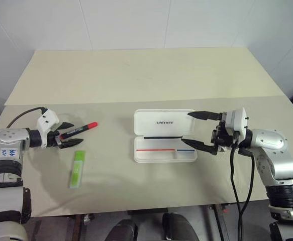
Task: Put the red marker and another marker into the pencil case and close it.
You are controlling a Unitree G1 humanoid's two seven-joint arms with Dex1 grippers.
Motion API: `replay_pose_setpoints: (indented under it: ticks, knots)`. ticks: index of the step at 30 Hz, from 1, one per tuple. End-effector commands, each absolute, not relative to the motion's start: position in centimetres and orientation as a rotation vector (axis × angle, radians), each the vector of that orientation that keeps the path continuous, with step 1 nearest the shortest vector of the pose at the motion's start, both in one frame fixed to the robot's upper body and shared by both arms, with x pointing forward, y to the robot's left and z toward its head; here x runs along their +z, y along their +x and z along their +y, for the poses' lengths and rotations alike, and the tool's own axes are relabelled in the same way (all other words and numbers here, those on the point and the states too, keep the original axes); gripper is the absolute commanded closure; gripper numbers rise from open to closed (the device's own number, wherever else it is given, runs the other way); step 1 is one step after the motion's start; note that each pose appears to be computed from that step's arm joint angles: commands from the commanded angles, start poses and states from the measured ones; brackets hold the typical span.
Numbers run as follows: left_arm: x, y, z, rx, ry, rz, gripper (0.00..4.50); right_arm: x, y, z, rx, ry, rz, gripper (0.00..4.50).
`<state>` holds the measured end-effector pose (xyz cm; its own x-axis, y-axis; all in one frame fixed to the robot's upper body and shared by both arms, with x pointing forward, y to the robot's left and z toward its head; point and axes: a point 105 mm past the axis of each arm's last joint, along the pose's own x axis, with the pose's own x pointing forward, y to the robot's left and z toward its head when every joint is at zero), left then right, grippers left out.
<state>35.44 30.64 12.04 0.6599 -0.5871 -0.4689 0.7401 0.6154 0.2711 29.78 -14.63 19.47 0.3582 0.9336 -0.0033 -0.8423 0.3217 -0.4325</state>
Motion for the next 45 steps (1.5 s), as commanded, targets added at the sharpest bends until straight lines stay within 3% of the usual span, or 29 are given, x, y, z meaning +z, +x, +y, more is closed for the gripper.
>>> replay_pose_setpoints:
  ticks: [1,3,11,12,21,26,32,39,45]
  knots:
    - [11.9,35.4,31.5,-0.754,0.503,0.383,0.59,20.9,29.2,-14.9,1.179,-0.422,-0.312,0.0]
    - [11.6,35.3,31.5,-0.758,0.501,0.391,1.06,21.1,28.9,-15.0,1.195,-0.422,-0.307,0.0]
    - [10.5,34.9,31.2,-0.774,0.479,0.397,3.8,21.7,27.5,-15.2,1.316,-0.442,-0.305,0.0]
    - [10.4,34.9,31.1,-0.776,0.478,0.396,3.88,21.7,27.4,-15.2,1.324,-0.446,-0.305,0.0]
    - [12.6,35.0,29.0,-0.858,0.47,0.228,3.88,21.3,28.2,-16.1,1.286,-0.452,-0.278,0.0]
    - [16.9,34.2,24.8,-0.969,0.531,-0.003,3.88,20.8,29.1,-17.5,1.199,-0.445,-0.259,0.0]
    - [19.4,31.9,19.9,-1.07,0.511,-0.123,3.88,20.0,29.4,-18.6,1.144,-0.441,-0.24,0.0]
    - [19.6,29.1,12.3,-1.29,0.434,-0.146,3.88,19.7,29.2,-20.3,1.075,-0.442,-0.22,0.0]
    - [18.0,29.4,8.6,-1.304,0.378,-0.114,3.88,19.9,28.9,-21.4,1.022,-0.452,-0.211,0.0]
